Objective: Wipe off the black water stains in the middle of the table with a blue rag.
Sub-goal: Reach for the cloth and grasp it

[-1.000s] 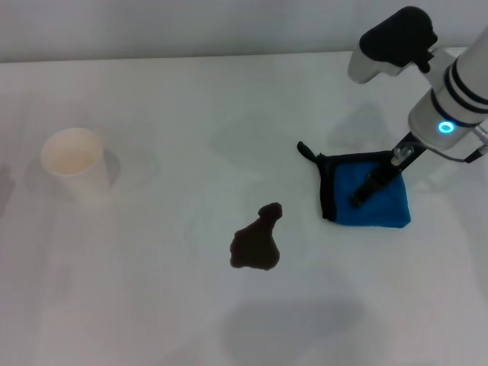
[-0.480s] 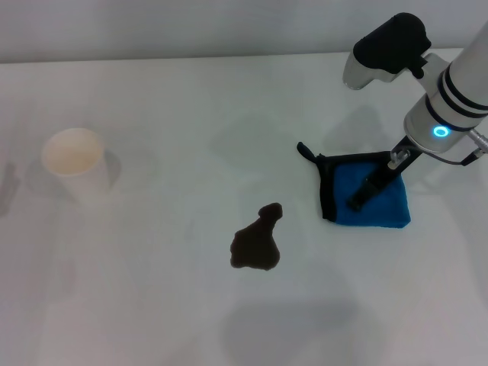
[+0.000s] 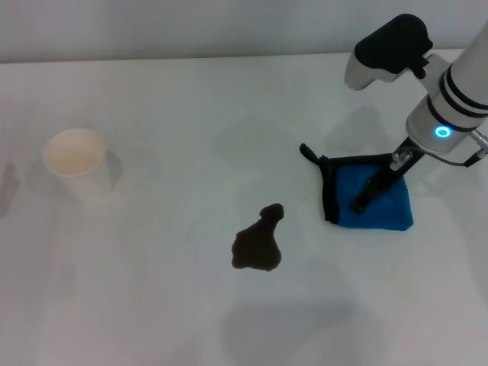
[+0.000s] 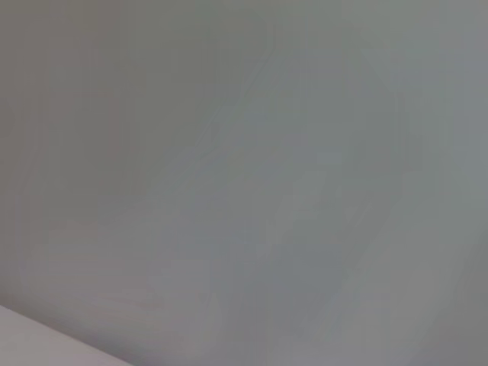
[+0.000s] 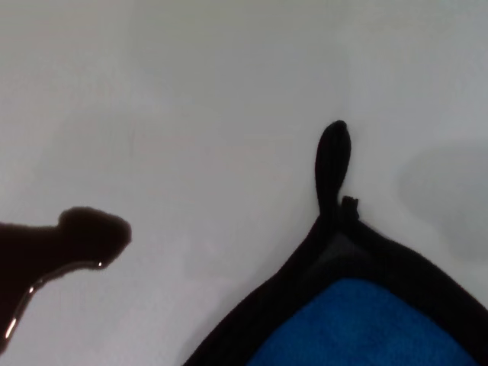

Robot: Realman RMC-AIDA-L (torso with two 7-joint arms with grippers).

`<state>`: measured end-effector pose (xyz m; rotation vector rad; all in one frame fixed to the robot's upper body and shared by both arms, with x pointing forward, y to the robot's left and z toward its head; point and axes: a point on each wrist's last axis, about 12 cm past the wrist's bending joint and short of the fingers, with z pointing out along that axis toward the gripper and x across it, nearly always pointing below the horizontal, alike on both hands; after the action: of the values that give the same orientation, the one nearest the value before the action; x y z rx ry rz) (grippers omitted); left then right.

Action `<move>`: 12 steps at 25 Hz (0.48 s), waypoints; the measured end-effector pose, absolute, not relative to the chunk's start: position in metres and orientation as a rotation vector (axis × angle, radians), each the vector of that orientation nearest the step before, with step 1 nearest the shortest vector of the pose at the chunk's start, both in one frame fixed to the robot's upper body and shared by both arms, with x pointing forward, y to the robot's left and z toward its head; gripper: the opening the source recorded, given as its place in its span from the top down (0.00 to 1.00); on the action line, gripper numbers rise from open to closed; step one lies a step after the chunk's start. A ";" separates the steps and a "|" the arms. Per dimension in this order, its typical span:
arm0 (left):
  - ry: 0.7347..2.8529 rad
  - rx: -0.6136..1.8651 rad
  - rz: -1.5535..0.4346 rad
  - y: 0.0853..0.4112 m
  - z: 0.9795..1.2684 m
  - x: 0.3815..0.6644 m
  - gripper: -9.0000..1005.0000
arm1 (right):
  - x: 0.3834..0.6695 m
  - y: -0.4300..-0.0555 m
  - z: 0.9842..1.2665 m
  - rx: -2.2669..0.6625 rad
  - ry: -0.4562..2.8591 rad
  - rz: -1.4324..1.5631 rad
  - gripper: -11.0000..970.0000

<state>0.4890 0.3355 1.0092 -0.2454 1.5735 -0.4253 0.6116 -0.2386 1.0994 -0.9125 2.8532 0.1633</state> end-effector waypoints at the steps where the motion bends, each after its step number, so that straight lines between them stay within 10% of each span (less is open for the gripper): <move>1: 1.573 -0.245 -0.425 0.336 1.009 0.489 0.11 | 0.611 -0.238 1.099 -0.920 2.855 0.159 0.15; 12: 1.572 -0.250 -0.423 0.337 1.008 0.486 0.11 | 0.610 -0.236 1.100 -0.945 2.858 0.145 0.15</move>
<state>0.4858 0.3368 1.0083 -0.2501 1.5723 -0.4234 0.6101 -0.2362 1.0997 -0.9446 2.8581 0.1449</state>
